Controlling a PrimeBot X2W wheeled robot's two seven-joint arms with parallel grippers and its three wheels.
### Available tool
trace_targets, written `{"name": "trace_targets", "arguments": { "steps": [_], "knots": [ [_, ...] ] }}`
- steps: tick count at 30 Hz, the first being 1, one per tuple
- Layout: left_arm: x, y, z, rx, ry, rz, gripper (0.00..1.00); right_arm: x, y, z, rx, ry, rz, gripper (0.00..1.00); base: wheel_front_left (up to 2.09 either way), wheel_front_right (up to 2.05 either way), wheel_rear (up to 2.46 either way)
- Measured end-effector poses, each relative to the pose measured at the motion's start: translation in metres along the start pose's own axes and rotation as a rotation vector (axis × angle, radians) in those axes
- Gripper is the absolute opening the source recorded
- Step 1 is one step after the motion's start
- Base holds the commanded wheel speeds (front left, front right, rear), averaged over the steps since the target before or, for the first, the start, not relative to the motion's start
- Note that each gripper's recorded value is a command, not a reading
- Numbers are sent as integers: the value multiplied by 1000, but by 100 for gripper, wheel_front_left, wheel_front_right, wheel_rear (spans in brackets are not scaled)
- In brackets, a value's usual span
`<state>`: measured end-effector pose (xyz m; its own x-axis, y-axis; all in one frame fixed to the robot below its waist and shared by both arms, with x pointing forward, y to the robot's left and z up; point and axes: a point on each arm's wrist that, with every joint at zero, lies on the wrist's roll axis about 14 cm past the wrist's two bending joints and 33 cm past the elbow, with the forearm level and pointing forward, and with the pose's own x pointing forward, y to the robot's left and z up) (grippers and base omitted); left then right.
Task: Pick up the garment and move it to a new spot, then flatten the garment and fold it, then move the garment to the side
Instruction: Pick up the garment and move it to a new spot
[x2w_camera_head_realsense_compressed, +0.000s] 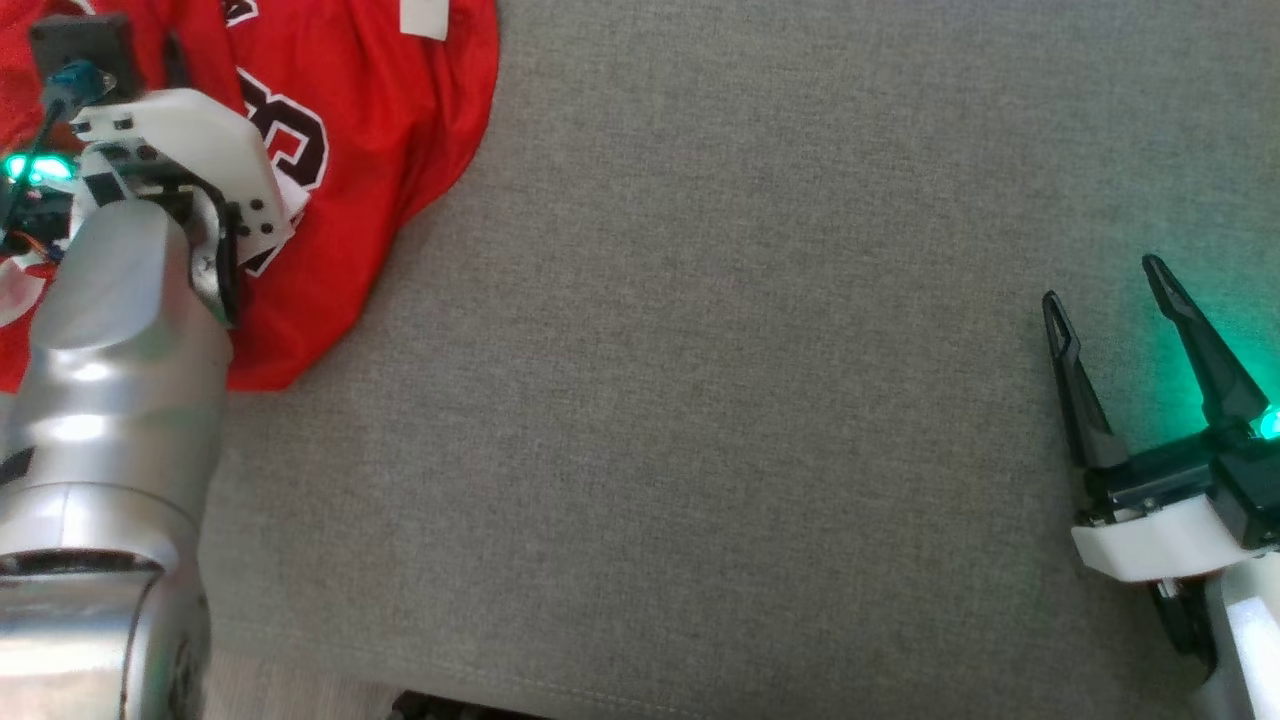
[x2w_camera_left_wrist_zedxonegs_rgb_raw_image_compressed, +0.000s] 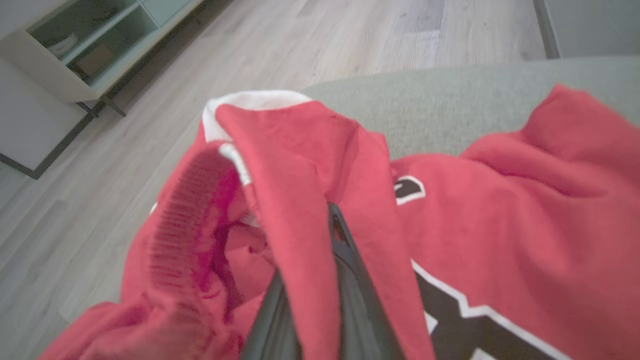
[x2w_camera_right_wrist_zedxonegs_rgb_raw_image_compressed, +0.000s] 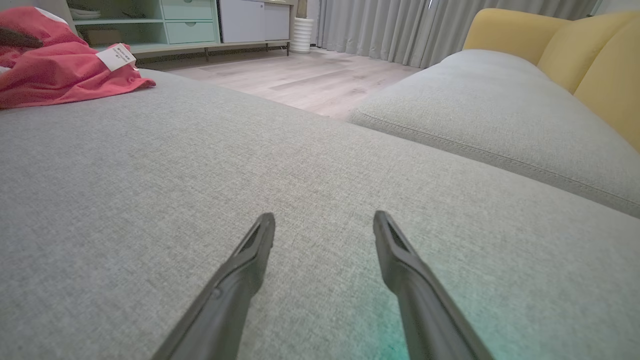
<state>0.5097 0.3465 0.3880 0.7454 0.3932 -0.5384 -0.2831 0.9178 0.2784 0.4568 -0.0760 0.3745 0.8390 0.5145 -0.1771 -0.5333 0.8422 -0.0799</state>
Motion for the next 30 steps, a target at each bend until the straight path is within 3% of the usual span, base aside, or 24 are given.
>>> {"name": "trace_targets", "arguments": {
  "steps": [4,14,16,23,30],
  "knots": [
    [-6,8,33,-7,-145,8,0,-3,-1,3,-8,2,-6,100,0,0,0],
    [-75,20,199,60,-641,-18,0,-23,13,51,26,-83,-64,100,0,0,0],
    [-109,3,242,85,-779,-78,0,-36,11,68,36,-117,-113,100,0,0,0],
    [-196,-69,316,105,-1040,-311,0,-94,-8,85,47,-149,-274,100,0,0,0],
    [-279,-190,333,122,-1144,-641,0,-162,-36,92,41,-179,-474,100,0,0,0]
  ]
}}
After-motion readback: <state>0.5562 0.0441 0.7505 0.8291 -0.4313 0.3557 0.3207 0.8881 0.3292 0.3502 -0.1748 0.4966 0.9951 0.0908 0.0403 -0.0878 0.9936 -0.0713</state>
